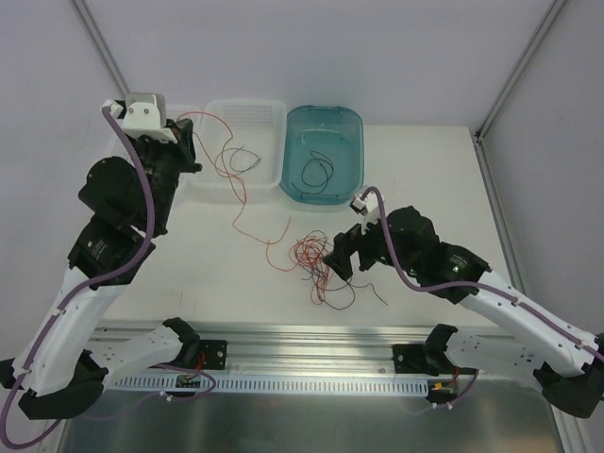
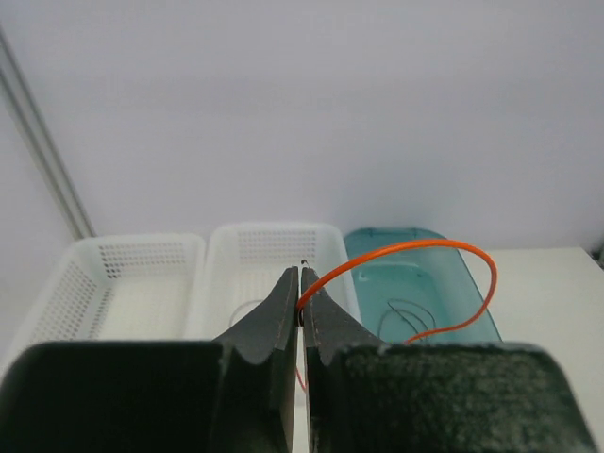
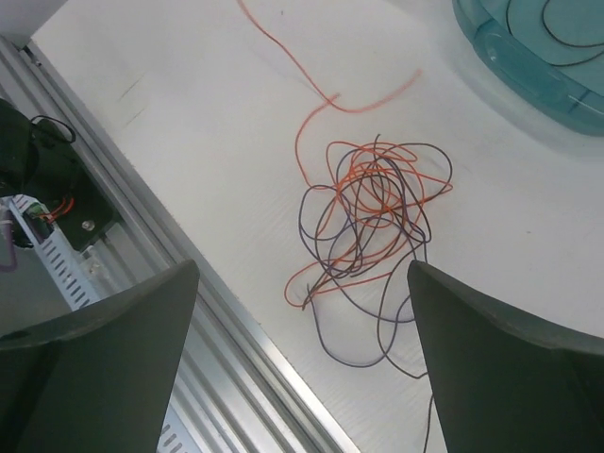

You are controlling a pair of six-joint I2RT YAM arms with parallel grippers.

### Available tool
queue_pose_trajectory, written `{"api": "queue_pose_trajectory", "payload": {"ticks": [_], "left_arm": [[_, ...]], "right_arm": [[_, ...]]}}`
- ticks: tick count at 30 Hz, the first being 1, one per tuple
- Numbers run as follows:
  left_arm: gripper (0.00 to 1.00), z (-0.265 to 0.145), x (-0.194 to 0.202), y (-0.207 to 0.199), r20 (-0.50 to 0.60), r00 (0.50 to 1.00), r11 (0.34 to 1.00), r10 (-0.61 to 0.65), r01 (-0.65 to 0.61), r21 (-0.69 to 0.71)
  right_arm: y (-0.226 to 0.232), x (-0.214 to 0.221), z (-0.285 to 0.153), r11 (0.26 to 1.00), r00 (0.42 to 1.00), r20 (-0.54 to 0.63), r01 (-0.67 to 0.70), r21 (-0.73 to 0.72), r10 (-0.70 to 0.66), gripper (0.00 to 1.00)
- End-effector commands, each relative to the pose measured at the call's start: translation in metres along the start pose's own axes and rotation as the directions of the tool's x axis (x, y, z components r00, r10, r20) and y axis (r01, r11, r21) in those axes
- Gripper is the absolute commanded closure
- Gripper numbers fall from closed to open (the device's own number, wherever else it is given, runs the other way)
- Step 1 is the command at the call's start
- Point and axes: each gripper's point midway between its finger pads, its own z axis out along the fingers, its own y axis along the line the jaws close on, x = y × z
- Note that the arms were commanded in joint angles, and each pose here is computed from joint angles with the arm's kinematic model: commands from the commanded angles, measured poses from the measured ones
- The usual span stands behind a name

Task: Untangle the cables

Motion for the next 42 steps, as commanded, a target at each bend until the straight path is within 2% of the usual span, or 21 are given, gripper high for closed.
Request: {"api": "queue_pose_trajectory", "payload": {"ticks": [1,5,9,12,14,15,16,20,21,24,27,30,32,37,41,42], "left_arm": [[1.0,0.006,-0.041,0.033,0.04,0.988,0.98,0.15,-0.143,-0.139],[1.0,0.031,-0.059,0.044,0.031,0.975,0.954,0.221,-0.209,-0.215],[1.0,0.044,-0.1,0.094,0.051,0.96,0.888,0.276,-0.234,-0.396],[1.0,0.065,-0.11,0.113,0.044,0.951,0.858,0.307,-0.256,-0.445],[1.0,0.076,-0.129,0.131,0.063,0.943,0.827,0.326,-0.252,-0.502],[1.0,0.071,-0.151,0.137,0.107,0.936,0.818,0.336,-0.234,-0.526],[1.0,0.082,-0.151,0.148,0.103,0.933,0.802,0.346,-0.237,-0.549],[1.0,0.096,-0.171,0.168,0.211,0.917,0.821,0.338,-0.178,-0.543],[1.0,0.102,-0.17,0.17,0.248,0.925,0.844,0.289,-0.123,-0.522],[1.0,0.124,-0.16,0.193,0.274,0.928,0.854,0.253,-0.082,-0.513],[1.0,0.154,-0.133,0.222,0.256,0.934,0.838,0.25,-0.076,-0.541],[1.0,0.177,-0.098,0.244,0.227,0.955,0.839,0.193,-0.04,-0.543],[1.0,0.193,-0.069,0.253,0.176,0.969,0.834,0.176,-0.051,-0.549],[1.0,0.218,0.024,0.27,0.012,0.995,0.828,0.097,-0.074,-0.556],[1.0,0.22,0.093,0.285,-0.125,0.99,0.803,0.061,-0.123,-0.583],[1.0,0.219,0.122,0.29,-0.185,0.982,0.794,0.048,-0.15,-0.589]], "right_arm": [[-0.018,0.019,0.008,0.996,0.998,-0.039,0.046,0.077,-0.043,0.02],[-0.021,0.041,0.019,0.996,0.993,-0.111,0.035,0.081,-0.026,0.02],[-0.023,0.057,0.027,0.996,0.987,-0.158,0.024,0.08,-0.011,0.02],[-0.018,0.067,0.033,0.999,0.98,-0.198,0.024,0.049,-0.014,0.01],[-0.019,0.071,0.036,0.998,0.975,-0.221,0.024,0.052,-0.012,0.0],[-0.018,0.072,0.037,0.999,0.973,-0.229,0.02,0.049,-0.008,0.01],[-0.018,0.072,0.038,0.999,0.972,-0.234,0.02,0.047,-0.008,0.01],[-0.014,0.078,0.044,1.0,0.96,-0.281,0.007,0.03,0.002,0.0],[-0.012,0.08,0.045,1.0,0.956,-0.292,0.002,0.018,0.003,0.0],[-0.011,0.086,0.05,1.0,0.946,-0.324,-0.012,0.006,0.013,0.01],[-0.011,0.088,0.054,1.0,0.939,-0.344,-0.02,0.003,0.02,0.0],[-0.016,0.09,0.057,0.999,0.931,-0.362,-0.029,0.019,0.034,0.0],[-0.019,0.095,0.058,0.999,0.927,-0.372,-0.041,0.027,0.048,0.0],[-0.024,0.105,0.061,0.997,0.916,-0.394,-0.074,0.034,0.081,0.0],[-0.026,0.112,0.063,0.996,0.906,-0.413,-0.083,0.037,0.091,0.01],[-0.027,0.114,0.062,0.996,0.903,-0.419,-0.085,0.039,0.093,0.0]]}}
